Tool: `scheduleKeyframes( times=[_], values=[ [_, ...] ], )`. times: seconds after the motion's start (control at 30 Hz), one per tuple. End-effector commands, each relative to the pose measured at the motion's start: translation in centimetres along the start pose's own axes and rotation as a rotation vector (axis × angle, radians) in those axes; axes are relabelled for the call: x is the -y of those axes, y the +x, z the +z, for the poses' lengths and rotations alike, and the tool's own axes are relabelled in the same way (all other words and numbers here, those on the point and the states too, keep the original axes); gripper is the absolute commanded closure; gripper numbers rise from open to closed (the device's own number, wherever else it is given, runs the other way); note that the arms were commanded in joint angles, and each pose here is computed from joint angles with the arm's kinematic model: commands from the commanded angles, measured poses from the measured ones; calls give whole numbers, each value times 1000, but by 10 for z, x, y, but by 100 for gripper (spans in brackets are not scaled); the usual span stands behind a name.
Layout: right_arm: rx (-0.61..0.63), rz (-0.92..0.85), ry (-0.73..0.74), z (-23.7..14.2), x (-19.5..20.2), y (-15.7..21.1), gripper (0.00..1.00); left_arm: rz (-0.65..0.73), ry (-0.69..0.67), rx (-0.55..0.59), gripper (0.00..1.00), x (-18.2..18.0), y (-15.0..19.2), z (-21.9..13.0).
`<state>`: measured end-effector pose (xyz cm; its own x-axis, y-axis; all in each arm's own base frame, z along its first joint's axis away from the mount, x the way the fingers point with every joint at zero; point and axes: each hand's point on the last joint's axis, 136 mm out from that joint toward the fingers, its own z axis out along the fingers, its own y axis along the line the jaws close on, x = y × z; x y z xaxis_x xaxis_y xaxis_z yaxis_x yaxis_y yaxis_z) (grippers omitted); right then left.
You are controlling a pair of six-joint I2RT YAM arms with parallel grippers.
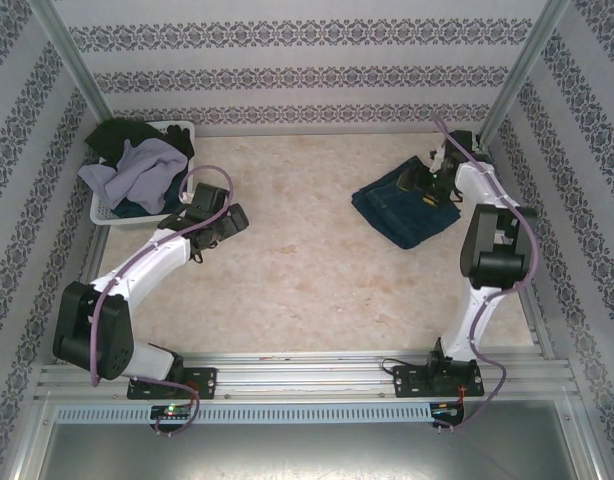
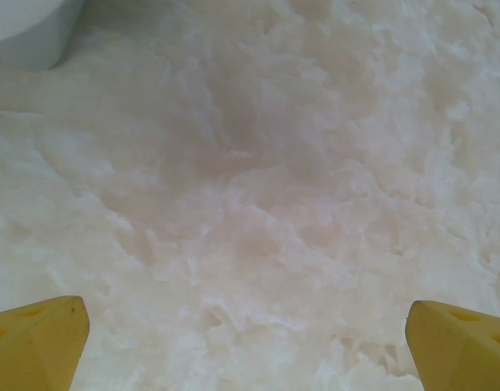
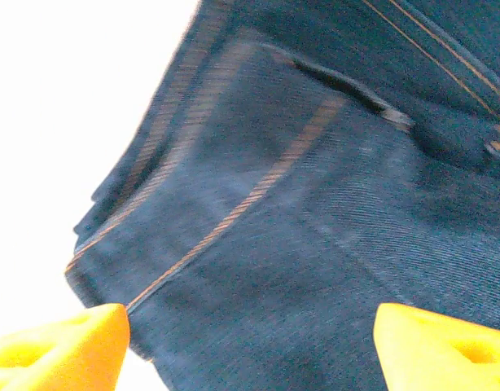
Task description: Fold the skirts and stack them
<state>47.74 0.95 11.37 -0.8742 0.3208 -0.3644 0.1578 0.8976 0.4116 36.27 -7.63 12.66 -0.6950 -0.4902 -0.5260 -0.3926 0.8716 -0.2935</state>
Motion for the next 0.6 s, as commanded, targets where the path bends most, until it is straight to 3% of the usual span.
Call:
scheduleKeyframes(
  times=[0.0, 0.2, 0.43, 0.57],
  values=[
    [2, -354, 36, -4, -31, 17, 18, 24, 37, 7, 0, 10, -10, 0],
    [-112, -594, 245, 31, -36, 47, 18, 17, 18, 10, 0, 4, -8, 1],
    [-177, -758, 495, 61, -30, 50, 18, 9, -3, 12, 0, -6, -2, -1],
    [-230, -753, 518, 75, -28, 56, 29, 3, -7, 14, 0, -10, -1, -2]
  ],
)
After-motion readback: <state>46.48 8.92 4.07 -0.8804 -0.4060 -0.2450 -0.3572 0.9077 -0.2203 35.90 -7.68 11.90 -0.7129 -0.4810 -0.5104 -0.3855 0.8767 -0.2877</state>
